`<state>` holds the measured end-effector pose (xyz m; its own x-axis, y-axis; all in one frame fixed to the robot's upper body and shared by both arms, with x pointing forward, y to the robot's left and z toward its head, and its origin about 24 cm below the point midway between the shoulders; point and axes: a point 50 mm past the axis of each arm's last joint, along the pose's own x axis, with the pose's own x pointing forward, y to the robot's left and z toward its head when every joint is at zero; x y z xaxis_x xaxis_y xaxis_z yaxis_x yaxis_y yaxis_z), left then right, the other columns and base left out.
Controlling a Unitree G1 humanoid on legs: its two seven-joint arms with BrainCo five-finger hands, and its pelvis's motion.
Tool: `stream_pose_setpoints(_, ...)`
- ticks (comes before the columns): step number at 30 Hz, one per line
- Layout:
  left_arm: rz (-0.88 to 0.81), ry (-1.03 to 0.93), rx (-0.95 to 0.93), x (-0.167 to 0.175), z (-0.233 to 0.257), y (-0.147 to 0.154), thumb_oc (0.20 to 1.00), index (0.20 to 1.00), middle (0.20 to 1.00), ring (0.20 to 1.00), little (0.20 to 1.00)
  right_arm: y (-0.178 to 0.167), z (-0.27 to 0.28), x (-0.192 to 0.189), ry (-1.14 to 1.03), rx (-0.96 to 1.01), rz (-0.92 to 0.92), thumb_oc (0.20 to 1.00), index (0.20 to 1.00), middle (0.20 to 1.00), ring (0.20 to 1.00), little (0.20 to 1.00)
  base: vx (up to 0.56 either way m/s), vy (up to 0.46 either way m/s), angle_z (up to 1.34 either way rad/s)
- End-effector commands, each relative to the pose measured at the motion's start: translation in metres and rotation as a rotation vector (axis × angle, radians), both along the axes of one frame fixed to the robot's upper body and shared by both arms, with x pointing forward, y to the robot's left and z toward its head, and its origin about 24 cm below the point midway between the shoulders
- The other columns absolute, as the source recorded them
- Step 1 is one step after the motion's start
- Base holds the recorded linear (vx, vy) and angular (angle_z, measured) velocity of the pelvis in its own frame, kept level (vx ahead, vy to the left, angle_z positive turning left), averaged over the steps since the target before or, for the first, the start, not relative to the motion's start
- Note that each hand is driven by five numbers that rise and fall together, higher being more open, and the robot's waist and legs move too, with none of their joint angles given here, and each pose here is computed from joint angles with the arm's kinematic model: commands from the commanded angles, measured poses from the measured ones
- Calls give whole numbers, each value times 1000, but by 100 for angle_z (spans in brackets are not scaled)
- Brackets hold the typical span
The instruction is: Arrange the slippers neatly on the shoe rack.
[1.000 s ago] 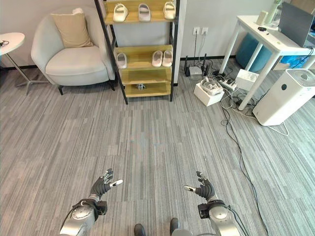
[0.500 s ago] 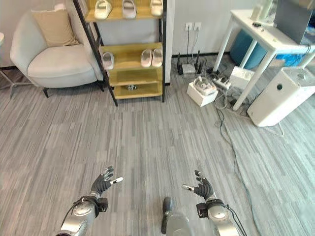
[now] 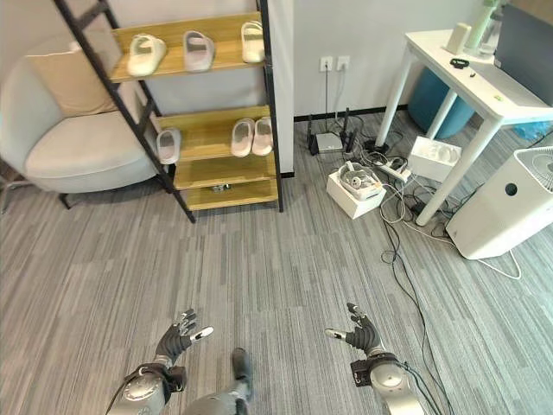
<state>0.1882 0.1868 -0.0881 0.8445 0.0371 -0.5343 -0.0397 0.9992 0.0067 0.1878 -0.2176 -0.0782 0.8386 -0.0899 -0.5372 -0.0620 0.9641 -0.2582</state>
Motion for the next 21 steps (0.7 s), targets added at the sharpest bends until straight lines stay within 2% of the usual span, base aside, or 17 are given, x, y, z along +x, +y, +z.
stream_pose_setpoints(1,-10,-176,15,32,32,5,1000,1000,1000,1000,1000,1,27,23,-147,-22,54,1000,1000,1000,1000,1000,153,176,7)
stream_pose_setpoints(5,-17,-202,20,40,38,4,1000,1000,1000,1000,1000,5,26,24,-143,0,49,1000,1000,1000,1000,1000,204,99,52)
stream_pose_setpoints(14,-34,-215,25,45,41,2,1000,1000,1000,1000,1000,0,21,15,-120,7,32,1000,1000,1000,1000,1000,288,-165,29)
stream_pose_setpoints(17,-23,-208,5,45,39,0,1000,1000,1000,1000,1000,-11,23,12,-115,-20,36,1000,1000,1000,1000,1000,316,-226,47)
stream_pose_setpoints(21,-11,-189,-1,42,35,-1,1000,1000,1000,1000,1000,-21,23,7,-100,-41,12,1000,1000,1000,1000,1000,195,22,1)
